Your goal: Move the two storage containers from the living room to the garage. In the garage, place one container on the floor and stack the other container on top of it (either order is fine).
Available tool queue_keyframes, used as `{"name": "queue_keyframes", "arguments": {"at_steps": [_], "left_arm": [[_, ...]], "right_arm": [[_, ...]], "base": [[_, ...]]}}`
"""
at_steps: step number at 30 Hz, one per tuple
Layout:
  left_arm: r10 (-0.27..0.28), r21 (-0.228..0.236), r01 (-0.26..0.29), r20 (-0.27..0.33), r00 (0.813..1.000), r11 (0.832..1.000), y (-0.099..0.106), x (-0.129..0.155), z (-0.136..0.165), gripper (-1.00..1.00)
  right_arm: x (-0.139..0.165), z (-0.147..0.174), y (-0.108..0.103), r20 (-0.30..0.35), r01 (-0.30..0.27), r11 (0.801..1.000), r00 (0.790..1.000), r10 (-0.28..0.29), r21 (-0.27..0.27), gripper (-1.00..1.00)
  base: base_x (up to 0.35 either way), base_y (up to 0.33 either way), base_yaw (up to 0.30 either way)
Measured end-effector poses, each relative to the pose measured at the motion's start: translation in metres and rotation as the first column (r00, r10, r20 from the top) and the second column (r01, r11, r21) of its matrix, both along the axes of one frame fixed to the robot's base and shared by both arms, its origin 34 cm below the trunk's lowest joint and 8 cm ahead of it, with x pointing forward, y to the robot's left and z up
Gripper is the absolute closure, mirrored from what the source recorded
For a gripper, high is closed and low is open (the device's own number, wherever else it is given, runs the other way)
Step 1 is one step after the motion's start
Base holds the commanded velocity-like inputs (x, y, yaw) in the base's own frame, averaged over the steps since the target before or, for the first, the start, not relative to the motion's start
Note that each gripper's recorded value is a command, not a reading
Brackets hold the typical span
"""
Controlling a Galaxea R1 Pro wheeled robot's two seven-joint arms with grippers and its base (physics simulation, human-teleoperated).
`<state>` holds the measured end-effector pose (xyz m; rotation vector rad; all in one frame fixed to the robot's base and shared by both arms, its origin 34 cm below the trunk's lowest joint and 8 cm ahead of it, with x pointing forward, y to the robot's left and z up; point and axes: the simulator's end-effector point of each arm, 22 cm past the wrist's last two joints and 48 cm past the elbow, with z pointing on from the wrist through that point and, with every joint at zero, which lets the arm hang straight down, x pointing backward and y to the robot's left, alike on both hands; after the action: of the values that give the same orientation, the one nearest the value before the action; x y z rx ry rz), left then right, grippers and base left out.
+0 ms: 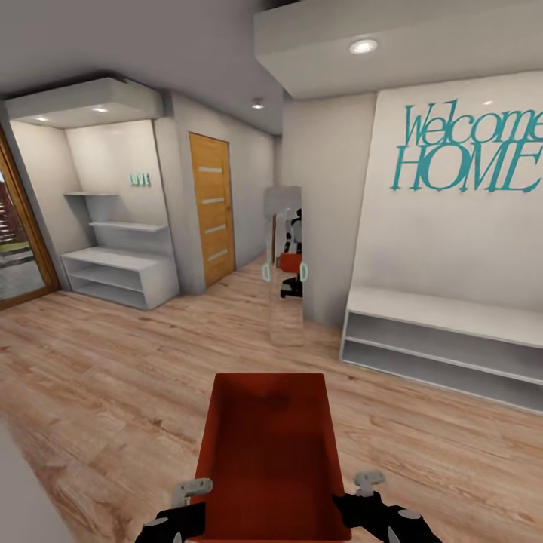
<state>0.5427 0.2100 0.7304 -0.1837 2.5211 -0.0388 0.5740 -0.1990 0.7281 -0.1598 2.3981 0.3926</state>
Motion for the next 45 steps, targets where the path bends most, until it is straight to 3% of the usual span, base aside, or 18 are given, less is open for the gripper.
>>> {"name": "queue_keyframes", "arguments": {"at_steps": [45], "left_arm": [[-0.001, 0.0, 0.001, 0.003, 1.0, 1.0, 0.0002, 0.0006, 0.0004, 1.0]], "right_arm": [[0.0004, 0.0003, 0.0002, 0.002, 0.003, 1.0, 1.0, -0.003, 0.001, 1.0]], "base": [[0.33, 0.0, 0.036]]}}
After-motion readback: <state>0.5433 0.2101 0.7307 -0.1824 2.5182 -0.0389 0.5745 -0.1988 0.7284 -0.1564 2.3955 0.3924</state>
